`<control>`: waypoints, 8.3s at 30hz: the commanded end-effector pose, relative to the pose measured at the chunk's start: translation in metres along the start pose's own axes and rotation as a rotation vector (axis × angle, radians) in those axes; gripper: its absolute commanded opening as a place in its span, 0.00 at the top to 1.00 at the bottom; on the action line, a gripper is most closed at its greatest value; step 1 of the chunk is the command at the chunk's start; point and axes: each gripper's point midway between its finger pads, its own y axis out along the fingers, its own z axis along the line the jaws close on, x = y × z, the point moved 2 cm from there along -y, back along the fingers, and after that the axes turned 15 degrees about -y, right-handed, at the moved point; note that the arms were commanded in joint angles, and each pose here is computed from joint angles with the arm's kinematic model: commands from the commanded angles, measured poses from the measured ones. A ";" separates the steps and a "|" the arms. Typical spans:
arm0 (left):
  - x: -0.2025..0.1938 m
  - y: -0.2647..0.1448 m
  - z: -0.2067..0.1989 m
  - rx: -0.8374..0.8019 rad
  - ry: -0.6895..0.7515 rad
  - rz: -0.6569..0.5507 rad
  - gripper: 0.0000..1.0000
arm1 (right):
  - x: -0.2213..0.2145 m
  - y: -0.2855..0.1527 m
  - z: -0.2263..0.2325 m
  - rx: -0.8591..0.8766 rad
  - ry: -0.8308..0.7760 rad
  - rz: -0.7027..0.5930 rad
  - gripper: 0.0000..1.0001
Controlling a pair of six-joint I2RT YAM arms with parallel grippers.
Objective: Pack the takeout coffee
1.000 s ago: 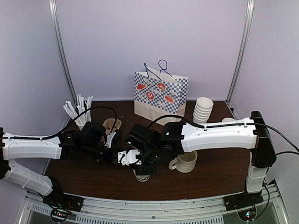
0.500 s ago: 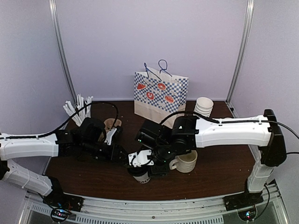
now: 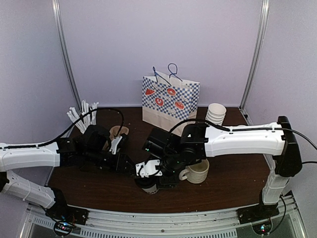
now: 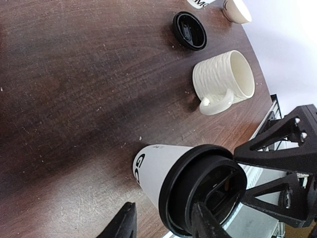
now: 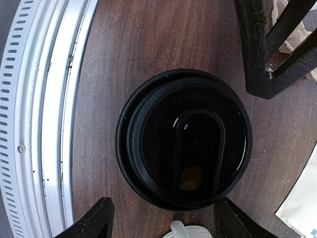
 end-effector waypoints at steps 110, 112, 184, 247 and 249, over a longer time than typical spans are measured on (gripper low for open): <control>0.010 0.027 -0.011 0.017 0.089 0.053 0.53 | -0.404 -0.148 -0.005 -0.228 1.173 0.359 0.28; 0.010 0.028 -0.011 0.016 0.092 0.058 0.53 | -0.409 -0.147 -0.001 -0.218 1.199 0.360 0.28; 0.022 0.026 -0.041 -0.025 0.201 0.089 0.41 | -0.322 -0.125 -0.179 -0.221 0.881 0.121 0.81; 0.032 0.019 -0.046 -0.001 0.238 0.046 0.41 | -0.240 -0.258 -0.153 -0.383 0.747 -0.064 1.00; 0.036 0.015 -0.046 0.034 0.256 0.044 0.41 | -0.220 -0.254 -0.147 -0.348 0.692 -0.092 1.00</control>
